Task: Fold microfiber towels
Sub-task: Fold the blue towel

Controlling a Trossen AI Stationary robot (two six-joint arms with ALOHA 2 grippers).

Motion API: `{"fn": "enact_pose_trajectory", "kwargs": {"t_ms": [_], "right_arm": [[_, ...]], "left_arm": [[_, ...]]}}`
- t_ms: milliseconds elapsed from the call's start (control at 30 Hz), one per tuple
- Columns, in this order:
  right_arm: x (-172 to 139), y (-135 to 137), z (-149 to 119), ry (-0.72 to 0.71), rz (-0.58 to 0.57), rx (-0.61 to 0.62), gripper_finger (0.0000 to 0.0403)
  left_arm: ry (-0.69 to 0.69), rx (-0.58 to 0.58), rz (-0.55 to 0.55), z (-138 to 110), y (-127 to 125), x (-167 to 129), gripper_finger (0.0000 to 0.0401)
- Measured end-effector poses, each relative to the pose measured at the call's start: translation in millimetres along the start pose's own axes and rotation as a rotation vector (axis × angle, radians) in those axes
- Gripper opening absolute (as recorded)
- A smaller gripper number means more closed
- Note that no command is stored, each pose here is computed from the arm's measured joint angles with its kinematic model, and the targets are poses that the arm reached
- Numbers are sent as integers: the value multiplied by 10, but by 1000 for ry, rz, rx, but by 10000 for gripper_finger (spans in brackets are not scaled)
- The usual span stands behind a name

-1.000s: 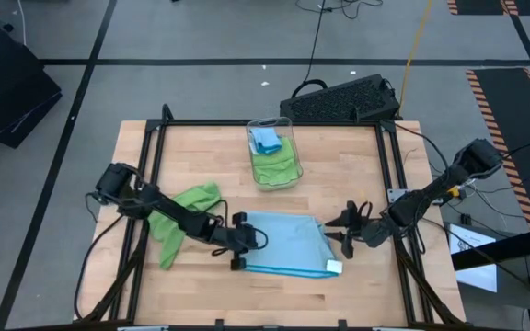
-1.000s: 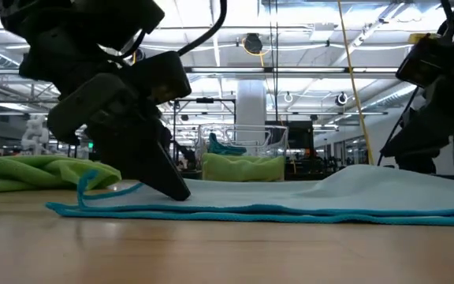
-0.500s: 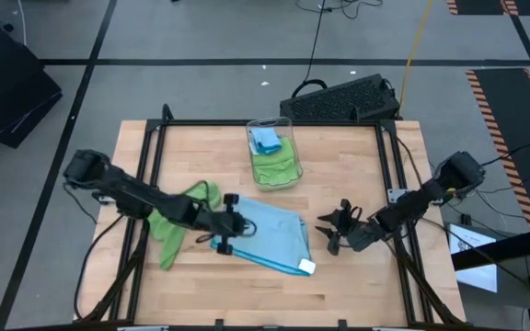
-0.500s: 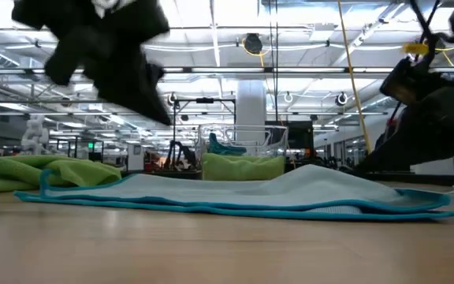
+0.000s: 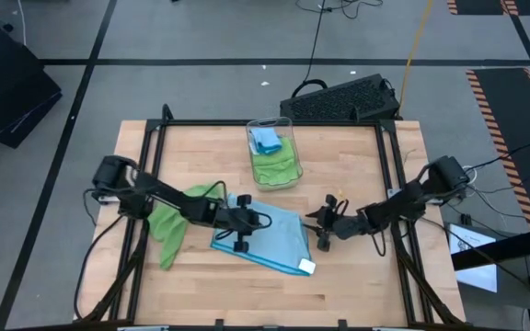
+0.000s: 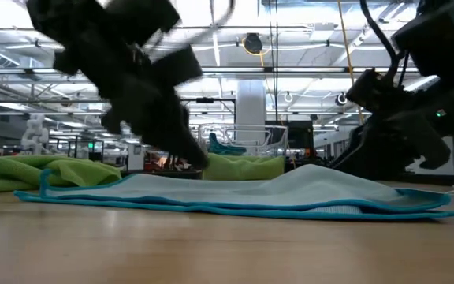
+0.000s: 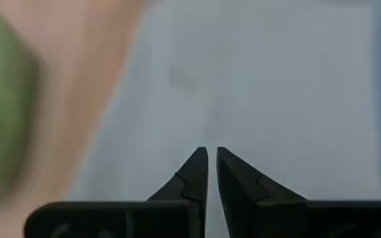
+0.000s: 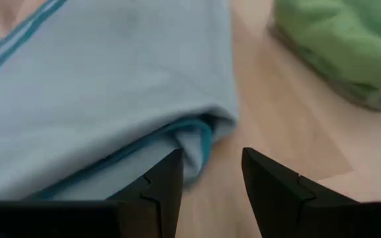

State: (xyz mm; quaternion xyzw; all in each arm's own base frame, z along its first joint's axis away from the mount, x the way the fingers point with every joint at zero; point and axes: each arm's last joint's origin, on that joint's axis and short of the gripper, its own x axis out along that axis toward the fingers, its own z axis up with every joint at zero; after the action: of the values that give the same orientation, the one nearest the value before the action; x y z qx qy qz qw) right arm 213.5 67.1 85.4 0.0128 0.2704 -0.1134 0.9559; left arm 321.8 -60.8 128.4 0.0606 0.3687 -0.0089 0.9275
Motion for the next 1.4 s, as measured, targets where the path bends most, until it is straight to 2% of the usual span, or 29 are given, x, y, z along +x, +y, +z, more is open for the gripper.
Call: {"fn": "enact_pose_trajectory", "kwargs": {"t_ms": [67,133,300,400,533,600,933,1200,1400], "right_arm": [[52,-5,14,2,64,14,146],[84,-12,14,7,102,24,145],[203,-29,36,7,54,37,133],[249,-14,48,7,44,20,97],[212,-12,54,34,51,-12,21],[179,-22,70,46,46,-15,9],[-136,-135,89,161,20,-38,7],[-393,-234,122,185,46,-5,6],[-535,-350,15,136,22,82,49]], "left_arm": [[80,-30,9,-148,28,109,35],[85,-53,3,-182,52,207,35],[102,-72,-10,-268,95,346,35],[108,-76,-15,-277,111,355,35],[110,-74,-21,-277,117,350,35],[115,-71,-22,-282,117,349,35],[136,-71,-20,-301,118,343,35],[137,-91,-17,-303,118,343,35],[137,-106,-16,-302,118,343,35]]}}
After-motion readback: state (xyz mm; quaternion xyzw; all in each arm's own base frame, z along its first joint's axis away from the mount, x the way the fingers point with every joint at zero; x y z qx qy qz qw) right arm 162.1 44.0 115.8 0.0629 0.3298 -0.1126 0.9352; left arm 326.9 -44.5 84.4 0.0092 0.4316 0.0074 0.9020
